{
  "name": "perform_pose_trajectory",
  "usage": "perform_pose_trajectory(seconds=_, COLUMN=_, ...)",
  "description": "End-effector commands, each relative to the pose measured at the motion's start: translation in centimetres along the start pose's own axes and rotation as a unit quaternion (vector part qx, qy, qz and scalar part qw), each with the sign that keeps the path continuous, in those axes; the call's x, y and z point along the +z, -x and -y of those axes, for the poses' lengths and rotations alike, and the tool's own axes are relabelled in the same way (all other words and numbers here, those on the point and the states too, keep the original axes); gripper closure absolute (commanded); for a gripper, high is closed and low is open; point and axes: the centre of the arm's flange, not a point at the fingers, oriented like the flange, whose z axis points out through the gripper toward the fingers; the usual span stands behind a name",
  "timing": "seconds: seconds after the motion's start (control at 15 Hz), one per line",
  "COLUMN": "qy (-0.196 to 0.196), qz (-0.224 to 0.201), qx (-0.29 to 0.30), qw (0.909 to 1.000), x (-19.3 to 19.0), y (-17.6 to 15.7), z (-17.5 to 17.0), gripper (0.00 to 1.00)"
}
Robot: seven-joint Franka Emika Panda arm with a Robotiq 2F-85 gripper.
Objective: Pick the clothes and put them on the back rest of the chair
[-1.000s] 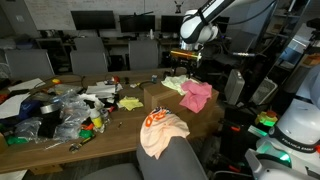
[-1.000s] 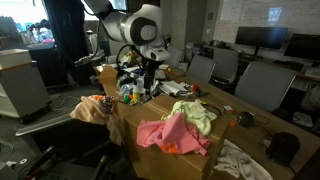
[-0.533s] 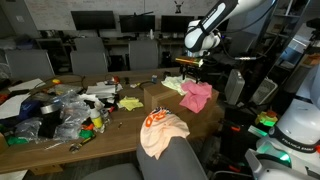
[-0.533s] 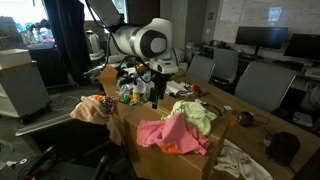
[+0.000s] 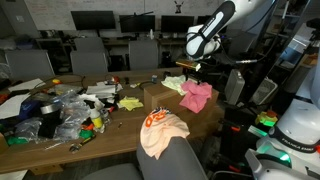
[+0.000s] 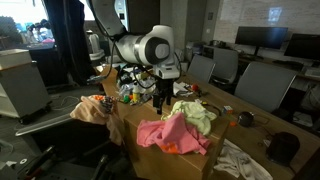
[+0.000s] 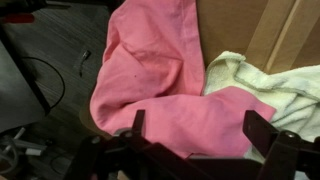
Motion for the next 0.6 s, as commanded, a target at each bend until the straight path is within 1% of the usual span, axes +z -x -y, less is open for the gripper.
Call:
perform_pose_trajectory(seconds=0.0, qy=-0.033, qz=-0.017, qx=-0.002, qw=0.9993, x=-0.4, y=1.3, z=2.2, gripper=0.00)
perform_pose_trajectory(seconds=0.2, qy=-0.037, qz=-0.020, qx=-0.013, qw=0.9990, x=0.6, y=1.3, z=3.7, gripper=0.00)
perform_pose_trajectory(seconds=0.53, qy=0.001, qz=-0.028, qx=-0.014, qw=0.9995, x=4.9, y=0.2, z=4.8, gripper=0.00)
